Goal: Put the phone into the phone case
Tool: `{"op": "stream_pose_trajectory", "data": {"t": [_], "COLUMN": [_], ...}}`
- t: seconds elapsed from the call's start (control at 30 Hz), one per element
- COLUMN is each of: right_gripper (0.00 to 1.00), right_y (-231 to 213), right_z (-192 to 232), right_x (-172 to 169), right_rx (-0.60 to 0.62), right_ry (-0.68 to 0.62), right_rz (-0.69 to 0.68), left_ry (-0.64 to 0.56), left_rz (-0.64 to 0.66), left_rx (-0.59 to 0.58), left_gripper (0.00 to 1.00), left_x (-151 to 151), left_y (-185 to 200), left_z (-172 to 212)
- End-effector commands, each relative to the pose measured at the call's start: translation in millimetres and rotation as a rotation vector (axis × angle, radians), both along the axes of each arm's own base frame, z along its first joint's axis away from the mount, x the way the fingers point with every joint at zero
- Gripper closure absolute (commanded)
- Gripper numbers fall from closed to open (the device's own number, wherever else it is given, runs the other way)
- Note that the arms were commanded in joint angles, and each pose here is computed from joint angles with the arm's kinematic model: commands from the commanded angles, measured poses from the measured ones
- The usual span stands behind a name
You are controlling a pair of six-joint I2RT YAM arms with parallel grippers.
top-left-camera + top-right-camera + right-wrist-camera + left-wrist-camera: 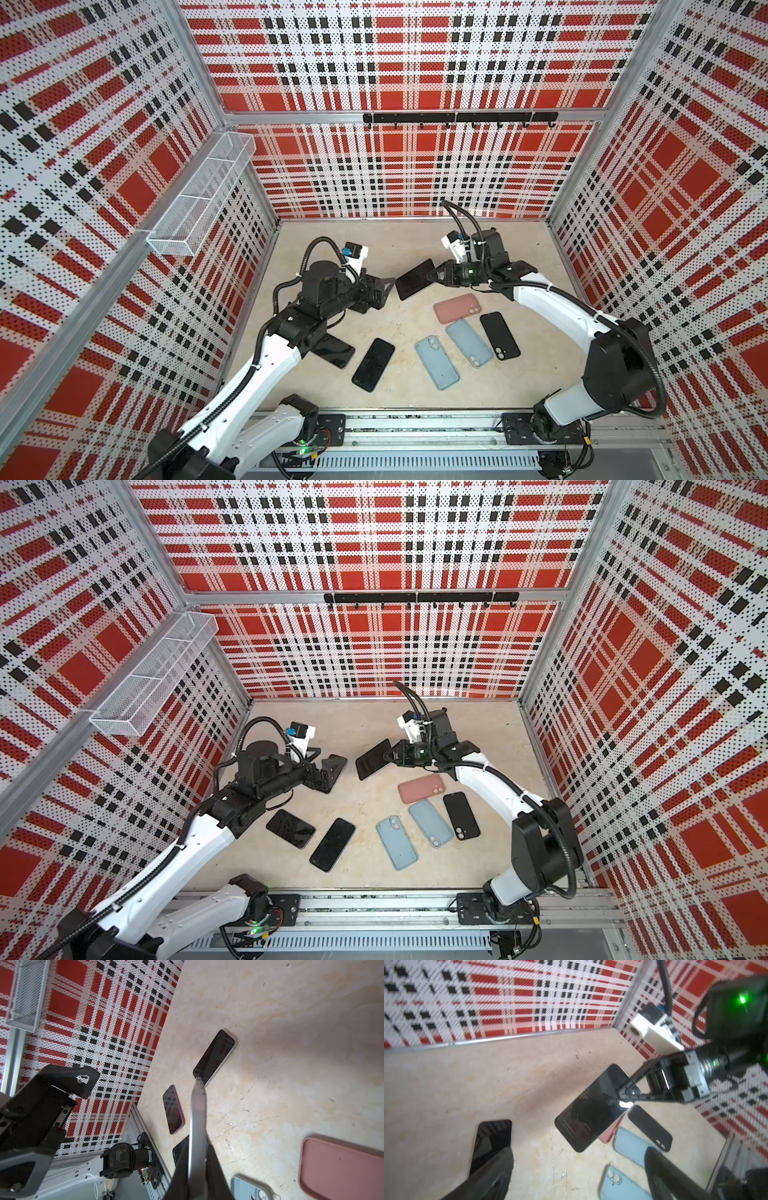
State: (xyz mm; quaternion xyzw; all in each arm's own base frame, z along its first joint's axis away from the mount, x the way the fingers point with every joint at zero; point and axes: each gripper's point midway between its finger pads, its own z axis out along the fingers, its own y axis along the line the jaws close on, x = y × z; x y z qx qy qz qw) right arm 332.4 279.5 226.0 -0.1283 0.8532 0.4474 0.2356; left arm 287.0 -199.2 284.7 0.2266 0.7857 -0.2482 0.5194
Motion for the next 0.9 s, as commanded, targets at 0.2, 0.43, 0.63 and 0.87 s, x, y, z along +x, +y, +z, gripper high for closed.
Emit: {"op": "stream_pose_trajectory", "data": {"t": [0.2,0.43,0.63,0.87], "right_gripper": [1.00,1.00,1.00,1.00], "right_y": [-43,-157,-236,-295], "right_z": [31,17,25,41], "right_x": [-11,-16,-45,-70], "right_rx": [-0.022,-0.187,-0.373,-0.591], "right_ry": [-0.060,-0.006,-0.048,-0.112], "right_rz": [-0.070,-0.510,-0.786,-1.027], "left_ry": [-0.341,-0.249,-0.179,-0.131], "left_rz": [-0.119,-0.070,-0.165,-0.295], "left_rx": [0.350,0.285,0.329,0.375], "left_gripper": [0.01,0.01,0.00,0.00], "left_x": [-23,-11,-4,-8], "left_y": [-26,-70,-130,-207], "left_z": [17,10,1,-23]}}
